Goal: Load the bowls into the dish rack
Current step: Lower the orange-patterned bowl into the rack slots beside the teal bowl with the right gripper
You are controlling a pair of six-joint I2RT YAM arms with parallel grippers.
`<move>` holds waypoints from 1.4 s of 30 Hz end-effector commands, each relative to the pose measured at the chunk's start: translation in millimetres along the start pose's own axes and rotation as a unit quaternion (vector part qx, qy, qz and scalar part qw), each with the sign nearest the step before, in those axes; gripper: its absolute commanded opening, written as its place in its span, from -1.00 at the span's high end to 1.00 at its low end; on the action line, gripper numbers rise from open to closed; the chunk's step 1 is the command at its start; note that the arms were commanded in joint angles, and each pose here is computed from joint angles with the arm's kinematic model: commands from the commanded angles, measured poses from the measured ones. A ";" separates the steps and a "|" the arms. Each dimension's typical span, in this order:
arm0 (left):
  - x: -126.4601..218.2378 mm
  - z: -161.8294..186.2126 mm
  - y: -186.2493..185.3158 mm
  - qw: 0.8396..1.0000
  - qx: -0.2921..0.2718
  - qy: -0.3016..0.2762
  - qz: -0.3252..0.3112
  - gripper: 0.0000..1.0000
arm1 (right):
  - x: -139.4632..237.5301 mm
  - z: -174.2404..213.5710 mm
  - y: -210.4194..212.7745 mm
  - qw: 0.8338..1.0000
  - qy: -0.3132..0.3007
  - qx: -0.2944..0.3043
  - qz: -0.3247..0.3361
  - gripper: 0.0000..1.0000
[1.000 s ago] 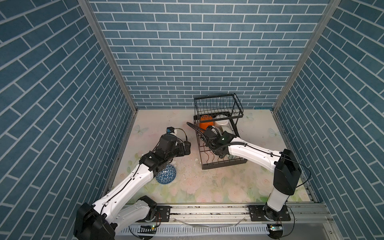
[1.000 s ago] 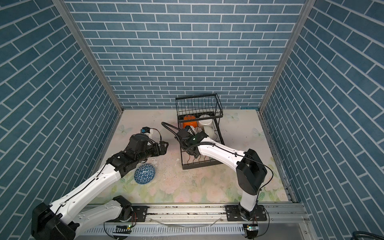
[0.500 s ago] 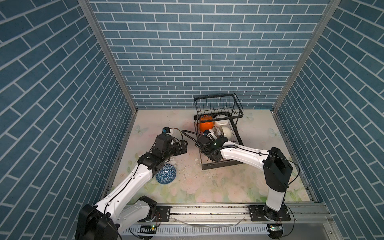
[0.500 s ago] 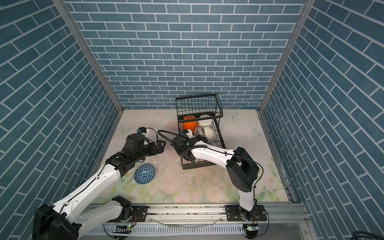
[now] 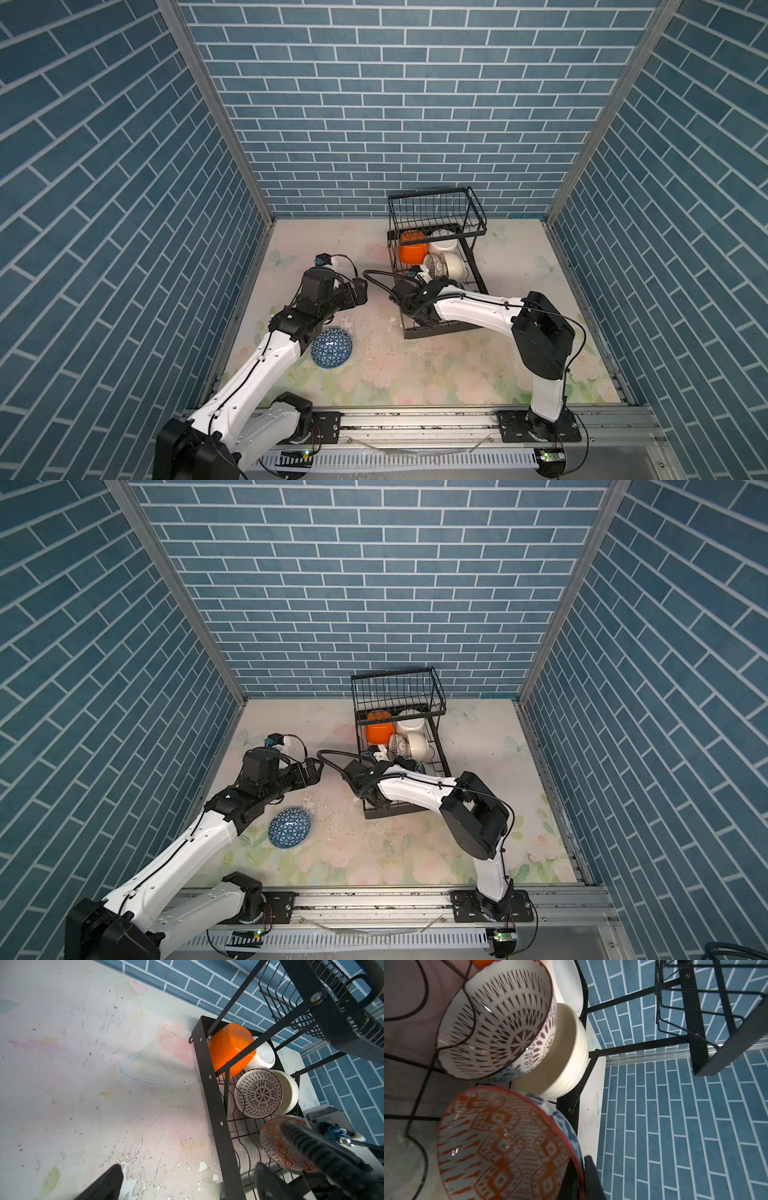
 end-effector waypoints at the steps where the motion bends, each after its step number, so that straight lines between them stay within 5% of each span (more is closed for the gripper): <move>1: 0.7 2.6 3.5 1.000 -0.004 -0.002 -0.001 -0.99 | -2.0 8.8 3.0 0.999 -0.005 0.003 0.033 1.00; 42: -5.7 6.4 11.6 1.000 0.011 -0.002 0.010 -0.99 | 11.3 9.1 61.4 0.997 -0.009 0.072 0.022 1.00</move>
Point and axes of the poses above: each gripper's point midway between its finger pads, its own x axis back along the fingers, its own y axis along the line the jaws close on, z = x × y, the point moved 9 cm from there along x, back along the fingers, and after that the axes turned 15 degrees about -x, right-handed, at the moved point
